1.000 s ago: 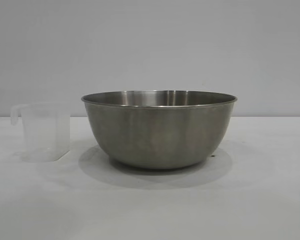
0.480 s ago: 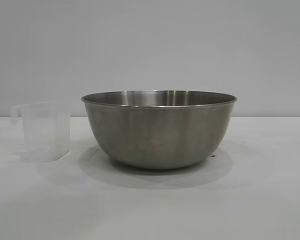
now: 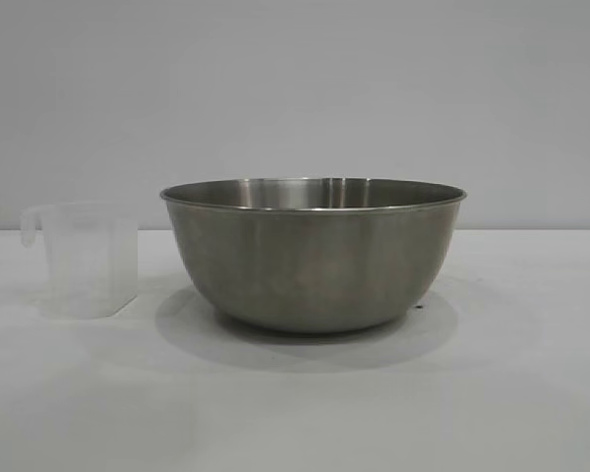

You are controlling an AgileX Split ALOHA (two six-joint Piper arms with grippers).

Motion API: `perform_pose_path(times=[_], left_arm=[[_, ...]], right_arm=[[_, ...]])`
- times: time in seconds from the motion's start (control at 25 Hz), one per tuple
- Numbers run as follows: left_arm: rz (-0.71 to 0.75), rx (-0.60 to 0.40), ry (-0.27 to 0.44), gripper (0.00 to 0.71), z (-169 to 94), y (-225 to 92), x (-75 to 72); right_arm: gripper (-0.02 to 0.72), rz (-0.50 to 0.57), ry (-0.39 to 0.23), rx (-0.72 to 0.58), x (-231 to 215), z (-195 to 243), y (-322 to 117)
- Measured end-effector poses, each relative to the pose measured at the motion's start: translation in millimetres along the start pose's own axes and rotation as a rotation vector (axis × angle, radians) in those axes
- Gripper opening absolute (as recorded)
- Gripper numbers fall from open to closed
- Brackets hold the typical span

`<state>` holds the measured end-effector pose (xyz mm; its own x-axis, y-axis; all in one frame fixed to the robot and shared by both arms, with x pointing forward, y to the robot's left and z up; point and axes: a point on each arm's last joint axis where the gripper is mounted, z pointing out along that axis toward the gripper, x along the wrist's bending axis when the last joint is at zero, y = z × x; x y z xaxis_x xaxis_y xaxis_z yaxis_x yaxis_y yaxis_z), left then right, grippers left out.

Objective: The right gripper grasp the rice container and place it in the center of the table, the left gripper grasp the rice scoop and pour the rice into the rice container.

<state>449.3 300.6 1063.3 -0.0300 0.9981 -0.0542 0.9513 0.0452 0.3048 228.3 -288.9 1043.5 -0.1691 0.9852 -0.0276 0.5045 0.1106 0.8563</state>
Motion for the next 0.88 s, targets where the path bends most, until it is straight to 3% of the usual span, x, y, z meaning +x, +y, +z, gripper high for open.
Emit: perform_pose_path(times=[0.12, 0.16, 0.28, 0.64, 0.88], left_arm=[[0.019, 0.017, 0.012, 0.451, -13, -11, 0.8], [0.027, 0.016, 0.015, 0.492, -17, -15, 1.0], [0.05, 0.003, 0.014, 0.477, -31, -26, 0.6], [0.079, -0.207, 0.015, 0.477, -81, -68, -0.6], [0.089, -0.26, 0.01, 0.477, -77, -112, 0.3]], right_arm=[[0.378, 0.0, 0.0, 0.0, 0, 0, 0], [0.378, 0.0, 0.0, 0.0, 0, 0, 0], [0.378, 0.0, 0.0, 0.0, 0, 0, 0], [0.378, 0.0, 0.0, 0.0, 0, 0, 0], [0.378, 0.0, 0.0, 0.0, 0, 0, 0]])
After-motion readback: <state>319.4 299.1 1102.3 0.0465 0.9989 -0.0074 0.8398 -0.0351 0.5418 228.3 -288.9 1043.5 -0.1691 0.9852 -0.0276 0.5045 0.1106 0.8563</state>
